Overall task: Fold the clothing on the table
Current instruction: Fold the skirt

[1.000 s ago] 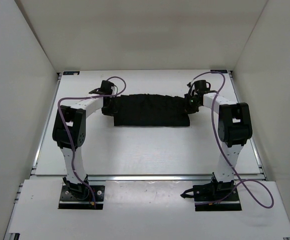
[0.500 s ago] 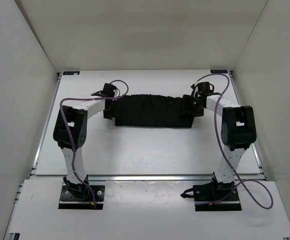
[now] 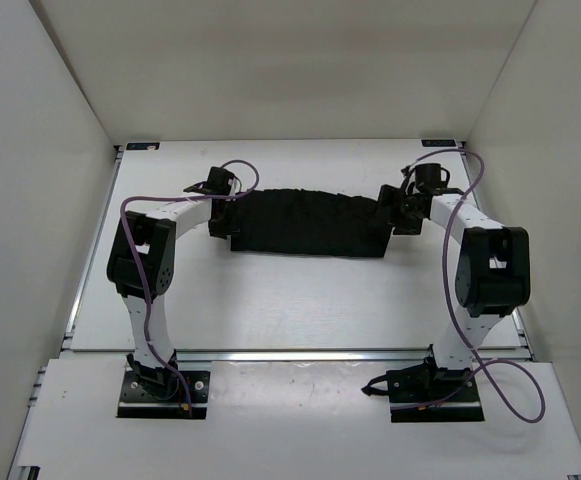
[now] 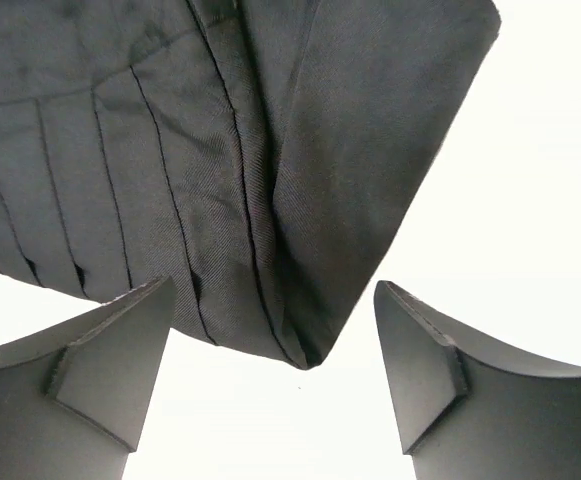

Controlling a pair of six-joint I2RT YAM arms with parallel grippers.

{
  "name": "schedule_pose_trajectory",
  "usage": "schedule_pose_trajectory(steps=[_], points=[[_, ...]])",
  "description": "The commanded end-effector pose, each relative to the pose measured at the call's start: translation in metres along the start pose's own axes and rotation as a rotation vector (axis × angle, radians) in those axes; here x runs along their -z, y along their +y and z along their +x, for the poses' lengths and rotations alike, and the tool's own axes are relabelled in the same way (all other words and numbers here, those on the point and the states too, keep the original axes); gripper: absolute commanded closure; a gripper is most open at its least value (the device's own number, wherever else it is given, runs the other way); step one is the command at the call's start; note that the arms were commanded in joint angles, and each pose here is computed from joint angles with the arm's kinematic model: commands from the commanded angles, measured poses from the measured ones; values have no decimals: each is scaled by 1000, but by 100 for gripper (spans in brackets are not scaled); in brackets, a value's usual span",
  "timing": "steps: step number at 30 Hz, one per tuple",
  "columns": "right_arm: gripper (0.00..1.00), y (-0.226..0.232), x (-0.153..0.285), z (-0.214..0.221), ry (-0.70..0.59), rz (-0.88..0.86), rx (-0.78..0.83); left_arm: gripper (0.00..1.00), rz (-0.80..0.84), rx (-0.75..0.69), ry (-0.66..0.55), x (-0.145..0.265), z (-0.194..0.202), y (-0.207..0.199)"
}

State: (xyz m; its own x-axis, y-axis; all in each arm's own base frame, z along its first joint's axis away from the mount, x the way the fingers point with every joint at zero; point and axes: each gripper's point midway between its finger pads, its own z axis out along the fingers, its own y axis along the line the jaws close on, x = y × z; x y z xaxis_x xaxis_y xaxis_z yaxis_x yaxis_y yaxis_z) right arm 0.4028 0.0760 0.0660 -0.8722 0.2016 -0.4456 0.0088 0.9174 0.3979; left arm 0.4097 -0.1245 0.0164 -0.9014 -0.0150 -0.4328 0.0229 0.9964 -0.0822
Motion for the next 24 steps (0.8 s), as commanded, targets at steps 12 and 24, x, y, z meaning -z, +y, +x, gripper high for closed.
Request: schedule_pose_trajectory(steps=[12,24], points=[[20,-7,-15,22,94,149,115,57,46,-19,4,6,1,-10],[53,-16,-24,30,125,150,101,82,42,-29,27,2,6,-15]])
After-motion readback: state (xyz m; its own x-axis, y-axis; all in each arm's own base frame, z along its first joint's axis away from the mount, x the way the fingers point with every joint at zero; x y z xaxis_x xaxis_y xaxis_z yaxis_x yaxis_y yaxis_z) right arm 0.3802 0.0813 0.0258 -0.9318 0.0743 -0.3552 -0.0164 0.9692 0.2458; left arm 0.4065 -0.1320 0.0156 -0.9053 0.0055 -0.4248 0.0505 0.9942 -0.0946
